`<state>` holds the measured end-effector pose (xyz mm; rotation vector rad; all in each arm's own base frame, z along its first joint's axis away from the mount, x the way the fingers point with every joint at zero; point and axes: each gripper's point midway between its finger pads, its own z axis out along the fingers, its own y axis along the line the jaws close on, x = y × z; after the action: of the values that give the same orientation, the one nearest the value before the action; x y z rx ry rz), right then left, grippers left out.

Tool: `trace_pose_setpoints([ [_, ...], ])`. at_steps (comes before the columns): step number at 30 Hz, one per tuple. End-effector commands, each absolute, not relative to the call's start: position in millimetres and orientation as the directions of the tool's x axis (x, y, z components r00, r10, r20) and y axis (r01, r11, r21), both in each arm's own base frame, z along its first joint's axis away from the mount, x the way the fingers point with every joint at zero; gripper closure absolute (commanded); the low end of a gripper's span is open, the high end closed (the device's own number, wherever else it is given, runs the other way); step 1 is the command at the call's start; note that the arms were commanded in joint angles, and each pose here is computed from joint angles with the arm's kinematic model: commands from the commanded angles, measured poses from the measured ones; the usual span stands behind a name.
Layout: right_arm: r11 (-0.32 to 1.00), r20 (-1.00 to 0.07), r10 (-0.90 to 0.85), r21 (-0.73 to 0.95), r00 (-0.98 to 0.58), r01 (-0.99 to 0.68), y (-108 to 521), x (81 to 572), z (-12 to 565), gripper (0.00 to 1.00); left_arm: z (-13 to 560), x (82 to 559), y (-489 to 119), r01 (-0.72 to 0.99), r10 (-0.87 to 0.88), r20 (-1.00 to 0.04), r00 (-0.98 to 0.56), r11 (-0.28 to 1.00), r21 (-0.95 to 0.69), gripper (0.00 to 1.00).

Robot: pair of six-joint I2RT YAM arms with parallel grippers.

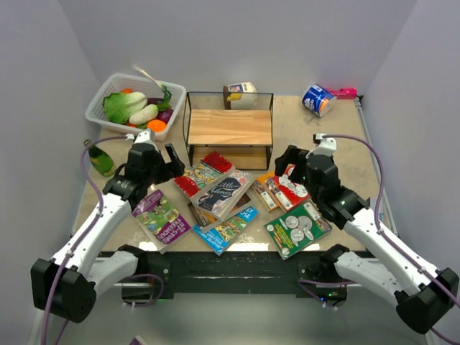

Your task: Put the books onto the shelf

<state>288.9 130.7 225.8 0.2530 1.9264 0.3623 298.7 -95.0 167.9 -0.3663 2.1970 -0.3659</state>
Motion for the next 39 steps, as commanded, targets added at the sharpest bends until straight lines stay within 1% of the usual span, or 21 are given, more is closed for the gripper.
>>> trace_pose_setpoints([
  [1, 0.888, -0.801, 0.382, 0.456, -0.461, -0.056, 155, 279, 200, 0.01, 164, 291, -110, -0.072, -0.403, -0.692, -0.599, 0.888, -0.454, 0.0],
  [2, 0.861, -0.777, 0.39, 0.498, -0.493, -0.103, 169, 275, 198, 0.02, 162, 288, -117, -0.043, -0.398, -0.677, -0.619, 0.878, -0.477, 0.0],
  [4, 0.827, -0.717, 0.406, 0.552, -0.567, -0.107, 184, 269, 175, 0.02, 158, 284, -125, -0.01, -0.399, -0.665, -0.632, 0.861, -0.508, 0.0],
  [5, 0.789, -0.693, 0.416, 0.597, -0.589, -0.145, 197, 267, 176, 0.02, 156, 280, -133, 0.021, -0.394, -0.65, -0.65, 0.845, -0.534, 0.0],
  [7, 0.752, -0.641, 0.442, 0.646, -0.628, -0.13, 206, 263, 160, 0.02, 155, 275, -141, 0.071, -0.387, -0.655, -0.649, 0.827, -0.558, 0.0],
  [8, 0.725, -0.639, 0.465, 0.672, -0.613, -0.151, 212, 267, 167, 0.02, 156, 272, -146, 0.098, -0.382, -0.653, -0.654, 0.813, -0.573, 0.0],
  [9, 0.699, -0.616, 0.472, 0.697, -0.63, -0.159, 218, 265, 166, 0.02, 161, 269, -149, 0.126, -0.38, -0.664, -0.644, 0.803, -0.582, 0.0],
  [12, 0.66, -0.574, 0.505, 0.738, -0.645, -0.14, 228, 270, 160, 0.01, 168, 263, -157, 0.187, -0.368, -0.686, -0.628, 0.784, -0.592, 0.0],
  [14, 0.638, -0.552, 0.518, 0.758, -0.653, -0.135, 237, 278, 155, 0.01, 170, 261, -159, 0.202, -0.359, -0.693, -0.626, 0.784, -0.588, 0.0],
  [18, 0.559, -0.459, 0.551, 0.823, -0.696, -0.1, 258, 288, 145, 0.01, 169, 260, -158, 0.206, -0.349, -0.698, -0.625, 0.789, -0.579, 0.0],
  [21, 0.553, -0.421, 0.556, 0.831, -0.717, -0.059, 268, 297, 132, 0.01, 166, 257, -155, 0.201, -0.341, -0.701, -0.626, 0.798, -0.568, 0.0],
  [24, 0.563, -0.402, 0.573, 0.826, -0.714, -0.013, 267, 303, 123, 0.01, 163, 255, -153, 0.196, -0.338, -0.702, -0.627, 0.804, -0.562, 0.0],
  [27, 0.556, -0.39, 0.581, 0.831, -0.715, -0.002, 269, 306, 118, 0.01, 159, 254, -152, 0.191, -0.337, -0.7, -0.629, 0.806, -0.56, 0.0],
  [30, 0.52, -0.377, 0.605, 0.854, -0.702, -0.011, 274, 311, 122, 0.02, 156, 254, -153, 0.19, -0.336, -0.698, -0.632, 0.806, -0.56, 0.0],
  [33, 0.497, -0.368, 0.621, 0.868, -0.692, -0.016, 278, 317, 123, 0.07, 155, 253, -152, 0.189, -0.335, -0.697, -0.634, 0.807, -0.56, 0.0],
  [34, 0.497, -0.368, 0.622, 0.868, -0.691, -0.015, 279, 320, 123, 0.12, 155, 253, -152, 0.186, -0.334, -0.696, -0.636, 0.809, -0.558, 0.0],
  [36, 0.504, -0.37, 0.616, 0.864, -0.695, -0.014, 281, 322, 120, 0.18, 155, 252, -150, 0.183, -0.333, -0.699, -0.632, 0.813, -0.553, 0.0],
  [37, 0.507, -0.374, 0.612, 0.862, -0.697, -0.016, 282, 324, 121, 0.24, 156, 252, -149, 0.183, -0.333, -0.702, -0.63, 0.814, -0.551, 0.0],
  [39, 0.516, -0.37, 0.606, 0.856, -0.704, -0.005, 283, 324, 114, 0.33, 155, 252, -149, 0.18, -0.334, -0.703, -0.628, 0.816, -0.549, 0.0],
])
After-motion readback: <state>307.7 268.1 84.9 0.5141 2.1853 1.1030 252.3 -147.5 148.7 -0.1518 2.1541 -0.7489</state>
